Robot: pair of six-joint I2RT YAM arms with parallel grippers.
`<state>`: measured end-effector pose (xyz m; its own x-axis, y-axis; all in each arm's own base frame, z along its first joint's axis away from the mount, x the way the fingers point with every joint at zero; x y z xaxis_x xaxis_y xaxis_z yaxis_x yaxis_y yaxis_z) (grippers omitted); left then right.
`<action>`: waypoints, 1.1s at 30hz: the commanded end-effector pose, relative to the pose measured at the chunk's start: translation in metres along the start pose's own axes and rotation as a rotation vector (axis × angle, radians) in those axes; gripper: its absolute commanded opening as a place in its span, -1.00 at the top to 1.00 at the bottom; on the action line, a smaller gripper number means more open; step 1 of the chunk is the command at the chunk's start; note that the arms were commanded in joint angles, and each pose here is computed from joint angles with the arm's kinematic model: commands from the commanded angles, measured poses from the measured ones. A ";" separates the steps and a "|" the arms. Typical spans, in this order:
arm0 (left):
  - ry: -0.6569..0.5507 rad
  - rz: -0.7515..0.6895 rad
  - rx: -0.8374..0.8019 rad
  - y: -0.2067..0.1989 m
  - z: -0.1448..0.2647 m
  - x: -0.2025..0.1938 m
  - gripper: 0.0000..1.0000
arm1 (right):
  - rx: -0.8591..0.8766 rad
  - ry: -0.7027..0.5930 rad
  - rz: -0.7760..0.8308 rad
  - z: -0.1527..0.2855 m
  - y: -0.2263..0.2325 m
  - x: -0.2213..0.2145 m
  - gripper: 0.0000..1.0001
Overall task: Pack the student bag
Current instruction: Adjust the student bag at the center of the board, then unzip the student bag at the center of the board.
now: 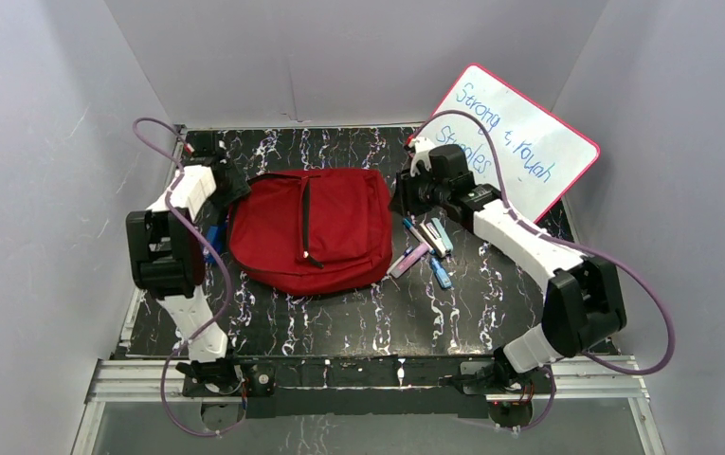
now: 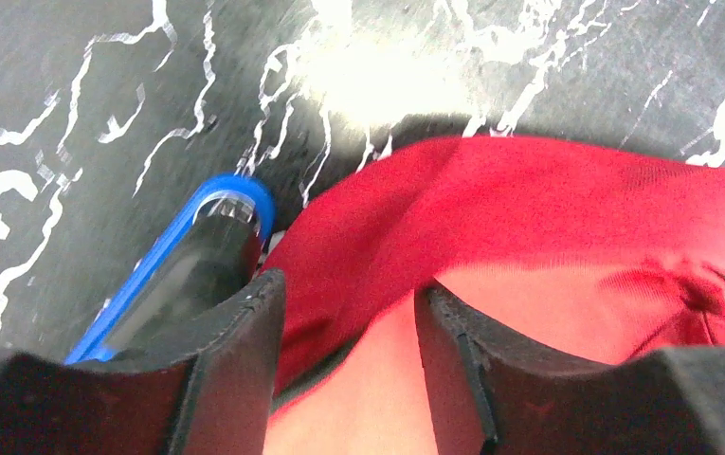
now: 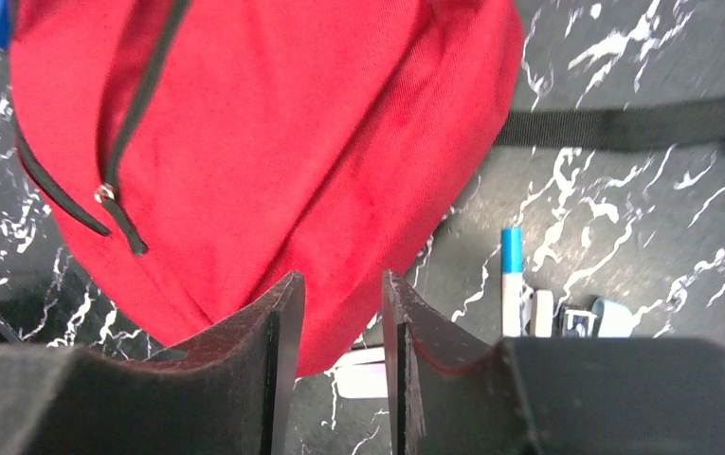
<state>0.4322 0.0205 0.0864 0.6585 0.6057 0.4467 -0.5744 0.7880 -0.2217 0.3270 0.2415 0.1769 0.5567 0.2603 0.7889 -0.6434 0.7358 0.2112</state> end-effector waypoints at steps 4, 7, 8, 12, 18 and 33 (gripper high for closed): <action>-0.058 0.168 -0.129 0.003 0.081 -0.025 -0.05 | 0.131 -0.139 0.120 0.029 0.037 0.055 0.11; -0.016 0.164 -0.182 -0.012 0.096 -0.065 -0.06 | 0.197 -0.102 0.200 0.021 0.074 0.052 0.08; -0.005 0.143 -0.204 -0.022 0.101 -0.082 -0.06 | 0.225 -0.082 0.227 0.017 0.089 0.049 0.07; 0.052 0.173 -0.239 -0.034 0.106 -0.131 -0.06 | 0.292 0.019 0.247 -0.008 0.135 0.025 0.03; 0.092 0.284 -0.165 -0.001 0.094 -0.170 -0.02 | 0.312 0.126 0.203 -0.036 0.175 -0.015 -0.06; 0.134 0.284 -0.115 0.024 0.079 -0.198 0.14 | 0.307 0.267 0.202 -0.084 0.178 -0.066 -0.24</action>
<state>0.2523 -0.0927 0.0622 0.5512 0.8033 0.2257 -0.6871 0.5904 -0.4235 0.2108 0.3927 0.0942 0.5146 0.6064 0.6061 -0.8504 0.4515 0.2703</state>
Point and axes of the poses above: each gripper's point midway between its finger pads, its own z axis back along the fingers, its own y axis along the line the jaws close on, x = y × z, the point moved 2 cm from there along z, back along the fingers, and after that the axes turned 8 degrees about z, right-handed, at the moved point
